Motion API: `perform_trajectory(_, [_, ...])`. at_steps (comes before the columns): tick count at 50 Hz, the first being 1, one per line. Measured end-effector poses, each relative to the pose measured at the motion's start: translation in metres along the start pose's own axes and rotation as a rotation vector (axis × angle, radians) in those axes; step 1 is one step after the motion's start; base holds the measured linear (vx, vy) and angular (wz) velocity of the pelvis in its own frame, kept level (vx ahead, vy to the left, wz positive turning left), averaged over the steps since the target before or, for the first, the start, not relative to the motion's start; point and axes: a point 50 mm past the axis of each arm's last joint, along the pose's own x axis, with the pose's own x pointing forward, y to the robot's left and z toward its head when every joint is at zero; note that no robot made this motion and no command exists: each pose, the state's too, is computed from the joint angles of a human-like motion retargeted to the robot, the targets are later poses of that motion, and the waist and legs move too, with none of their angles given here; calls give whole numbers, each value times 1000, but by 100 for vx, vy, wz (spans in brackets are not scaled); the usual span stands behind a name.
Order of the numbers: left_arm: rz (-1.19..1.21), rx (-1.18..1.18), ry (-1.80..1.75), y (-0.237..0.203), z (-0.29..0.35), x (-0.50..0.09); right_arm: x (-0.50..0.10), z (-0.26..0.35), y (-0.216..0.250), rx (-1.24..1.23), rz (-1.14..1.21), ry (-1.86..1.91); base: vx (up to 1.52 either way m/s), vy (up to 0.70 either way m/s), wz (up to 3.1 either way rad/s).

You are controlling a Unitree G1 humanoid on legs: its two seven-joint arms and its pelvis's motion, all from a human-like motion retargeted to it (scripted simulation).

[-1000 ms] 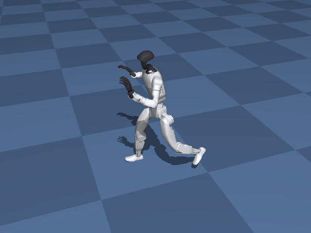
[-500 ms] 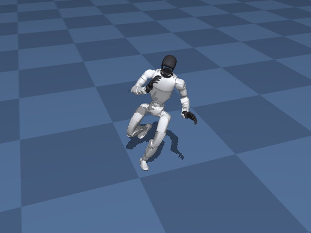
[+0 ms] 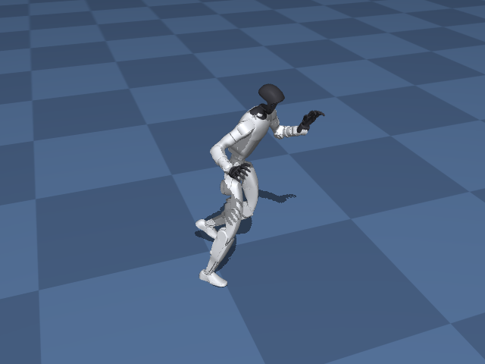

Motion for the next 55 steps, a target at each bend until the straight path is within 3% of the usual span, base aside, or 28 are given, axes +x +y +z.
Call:
perform_trajectory(5, [-373, -20, 564, -5, -30, -143, 68, 112, 21, 711, -482, -204, 40, -34, 32])
perform_trajectory(9, [-588, 286, 724, 73, -69, -198, 91, 188, -2, 925, -627, -459, 63, -8, 18])
perform_trajectory(14, [-376, 677, 874, 197, -118, -176, 73, 258, 20, 953, -344, -714, 82, 21, 17])
perform_trajectory(17, [-177, 770, 726, 228, -133, -119, 34, 294, 53, 1034, -19, -840, 84, 30, 80])
perform_trajectory(21, [25, 708, 364, 211, -132, -9, -32, 311, 96, 1101, 418, -892, 74, 27, 182])
perform_trajectory(25, [275, 522, 31, 174, -79, 106, -75, 274, 124, 1076, 703, -662, 66, 13, 238])
perform_trajectory(28, [317, 302, -124, 116, -32, 151, -78, 203, 124, 919, 794, -400, 81, 5, 232])
perform_trajectory(31, [248, 160, -283, 64, 13, 164, -68, 132, 101, 677, 722, -216, 97, 0, 206])
perform_trajectory(35, [44, -103, -347, -8, 47, 124, -32, 66, 53, 295, 489, -144, 107, -19, 150])
perform_trajectory(37, [-138, -225, -277, -46, 48, 80, -6, 62, 42, 174, 398, -216, 114, -37, 69])
perform_trajectory(43, [-642, -394, 113, -117, 40, -86, 84, 136, 40, 111, 50, -629, 111, -39, -56])
perform_trajectory(46, [-723, -343, 339, -97, 21, -139, 122, 200, 3, 250, -245, -777, 100, -26, -96])
perform_trajectory(50, [-742, -190, 628, -28, -14, -187, 123, 262, -33, 512, -472, -919, 112, -17, -110])
perform_trajectory(52, [-727, -55, 725, 19, -35, -199, 105, 283, -26, 623, -437, -997, 125, -10, -106])
perform_trajectory(53, [-788, 119, 703, 45, -51, -200, 95, 289, -16, 647, -385, -1023, 125, -5, -97])
perform_trajectory(55, [-615, 152, 820, 88, -63, -193, 68, 295, 3, 766, -258, -1042, 128, 3, -92])
